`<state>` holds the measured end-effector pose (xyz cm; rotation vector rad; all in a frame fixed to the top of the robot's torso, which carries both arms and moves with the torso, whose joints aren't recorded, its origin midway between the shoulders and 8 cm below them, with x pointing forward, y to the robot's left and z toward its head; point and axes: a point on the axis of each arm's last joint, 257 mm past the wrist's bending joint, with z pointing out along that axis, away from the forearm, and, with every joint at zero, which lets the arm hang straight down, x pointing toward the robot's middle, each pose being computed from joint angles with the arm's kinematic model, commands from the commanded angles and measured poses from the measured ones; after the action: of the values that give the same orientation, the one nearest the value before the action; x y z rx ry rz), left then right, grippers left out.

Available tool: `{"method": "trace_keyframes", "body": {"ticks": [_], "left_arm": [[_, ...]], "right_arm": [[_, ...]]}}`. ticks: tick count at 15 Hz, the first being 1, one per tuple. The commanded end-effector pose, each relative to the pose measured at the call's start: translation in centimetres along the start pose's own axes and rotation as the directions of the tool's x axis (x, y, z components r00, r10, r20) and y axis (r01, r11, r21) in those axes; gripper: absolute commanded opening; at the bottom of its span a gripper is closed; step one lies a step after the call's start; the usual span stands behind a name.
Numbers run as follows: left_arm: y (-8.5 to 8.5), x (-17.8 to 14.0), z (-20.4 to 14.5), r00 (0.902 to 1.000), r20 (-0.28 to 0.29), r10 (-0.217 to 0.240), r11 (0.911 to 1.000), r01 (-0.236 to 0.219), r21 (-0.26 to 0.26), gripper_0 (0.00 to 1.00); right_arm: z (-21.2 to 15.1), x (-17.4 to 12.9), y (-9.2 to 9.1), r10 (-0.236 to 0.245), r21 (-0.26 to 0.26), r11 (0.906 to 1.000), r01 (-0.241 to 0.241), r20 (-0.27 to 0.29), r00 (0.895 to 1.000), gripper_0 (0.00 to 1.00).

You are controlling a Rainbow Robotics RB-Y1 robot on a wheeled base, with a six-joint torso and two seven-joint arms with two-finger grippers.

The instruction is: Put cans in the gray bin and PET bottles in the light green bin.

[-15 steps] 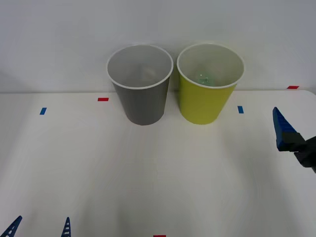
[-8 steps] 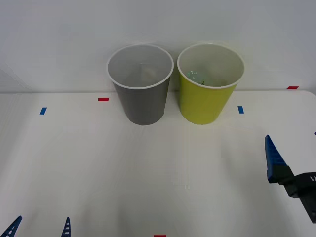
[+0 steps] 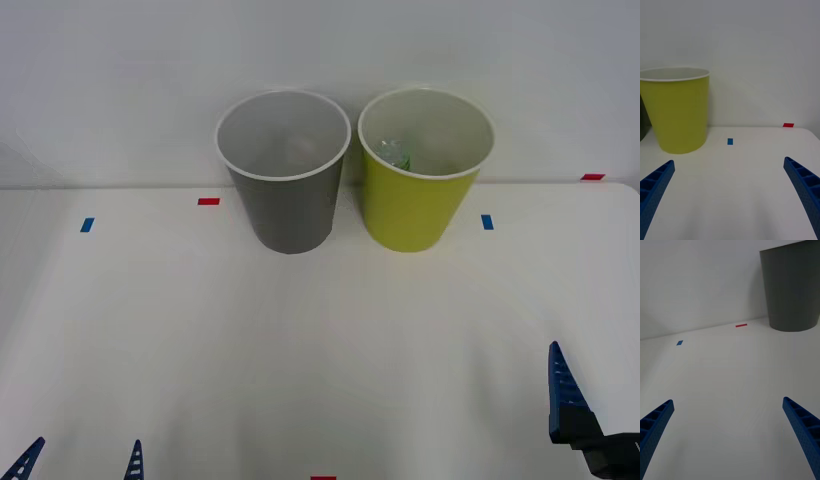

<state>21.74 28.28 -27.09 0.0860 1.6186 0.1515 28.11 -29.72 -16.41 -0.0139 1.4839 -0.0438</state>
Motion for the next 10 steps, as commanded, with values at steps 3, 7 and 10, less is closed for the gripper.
{"method": "trace_keyframes", "body": {"ticks": [3,7,10], "left_arm": [[0.0,0.0,0.0,1.0000,0.000,0.000,1.0000,0.000,0.000,1.00],[0.0,0.0,0.0,1.0000,0.000,0.000,1.0000,0.000,0.000,1.00],[0.0,0.0,0.0,1.0000,0.000,0.000,1.0000,0.000,0.000,1.00]], "right_arm": [[-4.6,3.6,-0.4,0.044,0.002,0.9990,-0.044,0.042,0.998,1.00],[-8.0,5.2,0.5,0.065,-0.026,0.9976,-0.064,0.029,0.997,1.00],[-9.1,6.3,1.5,0.068,-0.033,0.9971,-0.068,-0.008,0.998,1.00]]}}
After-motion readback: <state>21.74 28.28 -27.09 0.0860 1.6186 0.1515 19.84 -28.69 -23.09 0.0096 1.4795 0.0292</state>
